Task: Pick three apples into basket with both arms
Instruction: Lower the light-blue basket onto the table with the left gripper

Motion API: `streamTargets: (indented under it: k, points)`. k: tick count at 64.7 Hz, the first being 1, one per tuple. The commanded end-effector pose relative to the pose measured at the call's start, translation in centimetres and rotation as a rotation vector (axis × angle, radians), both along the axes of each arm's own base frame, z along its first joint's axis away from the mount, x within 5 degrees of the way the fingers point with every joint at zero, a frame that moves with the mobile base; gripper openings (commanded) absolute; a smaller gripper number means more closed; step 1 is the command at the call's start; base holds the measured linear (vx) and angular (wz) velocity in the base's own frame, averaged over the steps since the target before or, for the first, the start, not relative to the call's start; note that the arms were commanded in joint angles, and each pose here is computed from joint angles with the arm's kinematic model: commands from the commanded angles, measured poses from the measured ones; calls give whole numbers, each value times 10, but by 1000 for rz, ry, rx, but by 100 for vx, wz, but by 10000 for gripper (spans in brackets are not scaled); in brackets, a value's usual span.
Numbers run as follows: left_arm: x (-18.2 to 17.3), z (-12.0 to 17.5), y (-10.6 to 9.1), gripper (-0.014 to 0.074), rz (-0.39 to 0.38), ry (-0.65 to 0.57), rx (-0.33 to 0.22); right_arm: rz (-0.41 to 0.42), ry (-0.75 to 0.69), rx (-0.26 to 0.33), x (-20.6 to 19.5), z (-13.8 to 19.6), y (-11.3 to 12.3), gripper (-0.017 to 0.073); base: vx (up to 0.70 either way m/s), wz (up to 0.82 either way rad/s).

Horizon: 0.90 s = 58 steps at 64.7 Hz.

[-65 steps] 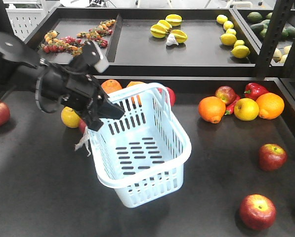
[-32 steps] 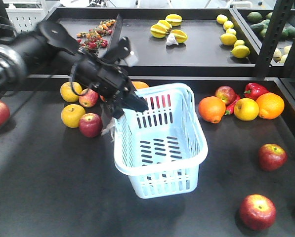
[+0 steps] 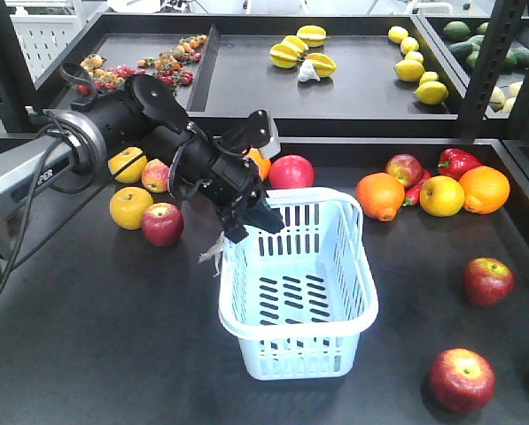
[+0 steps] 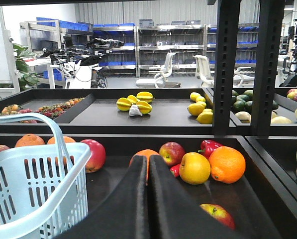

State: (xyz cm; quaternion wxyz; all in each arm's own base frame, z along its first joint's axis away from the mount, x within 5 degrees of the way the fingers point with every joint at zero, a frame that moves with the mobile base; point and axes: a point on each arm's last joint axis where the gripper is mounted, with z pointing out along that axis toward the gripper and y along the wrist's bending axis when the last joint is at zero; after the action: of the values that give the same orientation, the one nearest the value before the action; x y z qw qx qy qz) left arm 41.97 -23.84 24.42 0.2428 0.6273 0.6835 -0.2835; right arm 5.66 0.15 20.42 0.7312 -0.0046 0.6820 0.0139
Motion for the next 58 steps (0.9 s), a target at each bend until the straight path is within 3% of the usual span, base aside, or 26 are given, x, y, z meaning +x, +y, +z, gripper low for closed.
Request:
streamTargets:
  k: [1,11,45,58]
  points:
    - [-11,43,-1,-7,-19,-68,-60,-2,-69,-6,-1,2,0,-5,0,0]
    - [-9,40,3,-7,-21,-94,-4,-2,-69,-6,-1,2,0,-5,0,0]
    - [-10,40,3,-3,-23,-92,-2,-2,-69,-6,-1,2,0,-5,0,0]
    - [-10,40,3,39,-23,-91,-2,-2,-69,-6,-1,2,0,-5,0,0]
